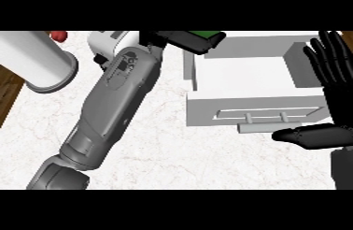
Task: Pick up the cup, place it into the drawer and close the drawer
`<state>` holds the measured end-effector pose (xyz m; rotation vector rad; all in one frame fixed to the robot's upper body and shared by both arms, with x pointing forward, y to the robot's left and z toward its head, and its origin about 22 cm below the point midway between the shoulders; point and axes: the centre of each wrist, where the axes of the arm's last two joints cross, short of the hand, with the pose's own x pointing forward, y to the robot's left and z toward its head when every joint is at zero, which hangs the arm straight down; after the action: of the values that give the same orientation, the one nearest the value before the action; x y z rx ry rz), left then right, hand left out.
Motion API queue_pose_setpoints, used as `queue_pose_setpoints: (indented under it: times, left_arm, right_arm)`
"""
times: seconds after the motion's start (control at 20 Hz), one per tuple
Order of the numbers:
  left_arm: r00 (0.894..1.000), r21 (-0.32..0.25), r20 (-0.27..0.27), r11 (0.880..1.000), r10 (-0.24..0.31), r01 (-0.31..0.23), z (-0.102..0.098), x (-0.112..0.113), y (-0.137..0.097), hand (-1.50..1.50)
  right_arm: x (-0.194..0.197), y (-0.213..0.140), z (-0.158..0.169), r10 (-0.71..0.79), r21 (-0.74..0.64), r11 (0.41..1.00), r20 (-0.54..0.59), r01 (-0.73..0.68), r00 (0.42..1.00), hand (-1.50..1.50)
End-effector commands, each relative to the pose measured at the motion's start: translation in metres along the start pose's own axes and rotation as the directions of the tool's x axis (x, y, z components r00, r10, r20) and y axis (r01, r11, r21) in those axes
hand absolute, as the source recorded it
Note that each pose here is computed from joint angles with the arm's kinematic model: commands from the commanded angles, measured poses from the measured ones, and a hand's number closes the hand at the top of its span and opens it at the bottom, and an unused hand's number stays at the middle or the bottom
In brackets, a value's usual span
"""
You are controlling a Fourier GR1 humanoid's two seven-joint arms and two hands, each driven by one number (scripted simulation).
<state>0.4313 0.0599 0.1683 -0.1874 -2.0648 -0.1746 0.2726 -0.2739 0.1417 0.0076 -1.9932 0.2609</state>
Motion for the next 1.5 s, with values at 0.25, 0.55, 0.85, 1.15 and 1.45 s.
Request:
queue_pose_setpoints:
  times: [0.25,0.55,0.85,1.15,1.45]
  left_arm:
    - [0.970,0.007,-0.189,0.988,-0.151,0.156,-0.013,-0.016,-0.022,1.50]
    - [0.926,-0.135,-0.307,0.973,-0.219,0.186,-0.003,-0.034,-0.021,1.50]
    - [0.896,-0.179,-0.342,0.955,-0.284,0.234,0.012,-0.053,-0.017,1.50]
    - [0.934,-0.110,-0.328,0.987,-0.143,0.113,0.016,-0.054,-0.016,-1.50]
    - [0.977,-0.086,-0.204,0.993,0.055,-0.074,0.014,-0.045,-0.020,-1.50]
  right_arm:
    - [-0.003,0.013,-0.019,-0.025,0.048,0.999,0.032,0.024,0.999,-1.50]
    - [0.009,0.006,-0.026,-0.020,0.076,0.997,0.059,0.016,0.998,-1.50]
    - [0.005,0.016,-0.030,-0.050,0.121,0.992,0.061,0.043,0.997,-1.50]
    - [0.016,0.042,-0.041,-0.137,0.248,0.962,0.092,0.111,0.986,-1.50]
    - [0.013,0.066,-0.042,-0.253,0.539,0.822,0.062,0.181,0.965,1.50]
